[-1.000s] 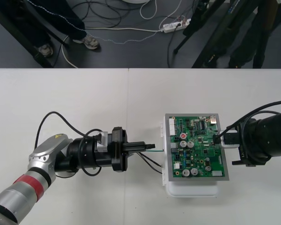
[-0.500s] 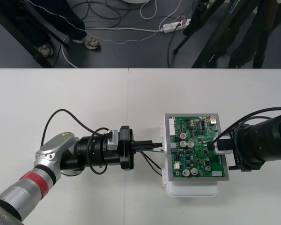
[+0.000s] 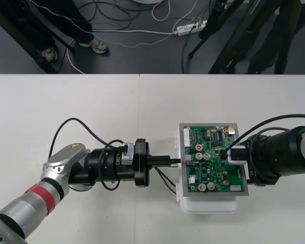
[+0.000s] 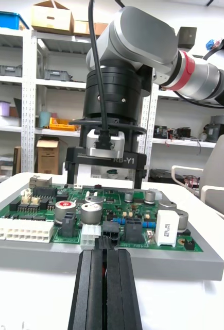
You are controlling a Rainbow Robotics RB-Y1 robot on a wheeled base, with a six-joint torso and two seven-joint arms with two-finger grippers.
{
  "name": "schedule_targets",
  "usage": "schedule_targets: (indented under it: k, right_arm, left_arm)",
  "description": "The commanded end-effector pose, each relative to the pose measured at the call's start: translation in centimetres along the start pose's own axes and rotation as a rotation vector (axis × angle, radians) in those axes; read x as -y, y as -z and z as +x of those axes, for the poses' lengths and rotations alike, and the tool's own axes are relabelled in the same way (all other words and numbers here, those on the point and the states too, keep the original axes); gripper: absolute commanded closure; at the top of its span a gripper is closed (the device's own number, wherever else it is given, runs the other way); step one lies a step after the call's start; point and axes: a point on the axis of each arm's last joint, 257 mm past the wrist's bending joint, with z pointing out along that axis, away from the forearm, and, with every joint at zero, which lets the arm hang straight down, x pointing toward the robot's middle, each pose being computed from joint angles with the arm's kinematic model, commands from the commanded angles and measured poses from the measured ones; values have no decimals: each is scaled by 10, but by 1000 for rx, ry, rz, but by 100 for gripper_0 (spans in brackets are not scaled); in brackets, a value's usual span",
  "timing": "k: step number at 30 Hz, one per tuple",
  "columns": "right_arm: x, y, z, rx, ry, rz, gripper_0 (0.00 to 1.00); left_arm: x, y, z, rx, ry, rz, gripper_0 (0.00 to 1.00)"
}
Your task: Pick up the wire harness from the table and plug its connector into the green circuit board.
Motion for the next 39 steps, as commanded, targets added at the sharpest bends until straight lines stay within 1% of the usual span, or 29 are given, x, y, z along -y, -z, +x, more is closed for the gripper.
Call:
schedule_targets:
  k: [1, 14, 39]
  right_arm:
    - [-3, -5, -13, -2, 17, -8, 0]
    - [5, -2, -19, 5, 76, 6, 0]
    - [10, 3, -33, 38, 98, 16, 0]
  left_arm:
    - [-8, -24, -10, 21, -24, 15, 100]
    - [-8, -28, -5, 0, -22, 21, 100]
    - [-1, -34, -2, -5, 0, 49, 100]
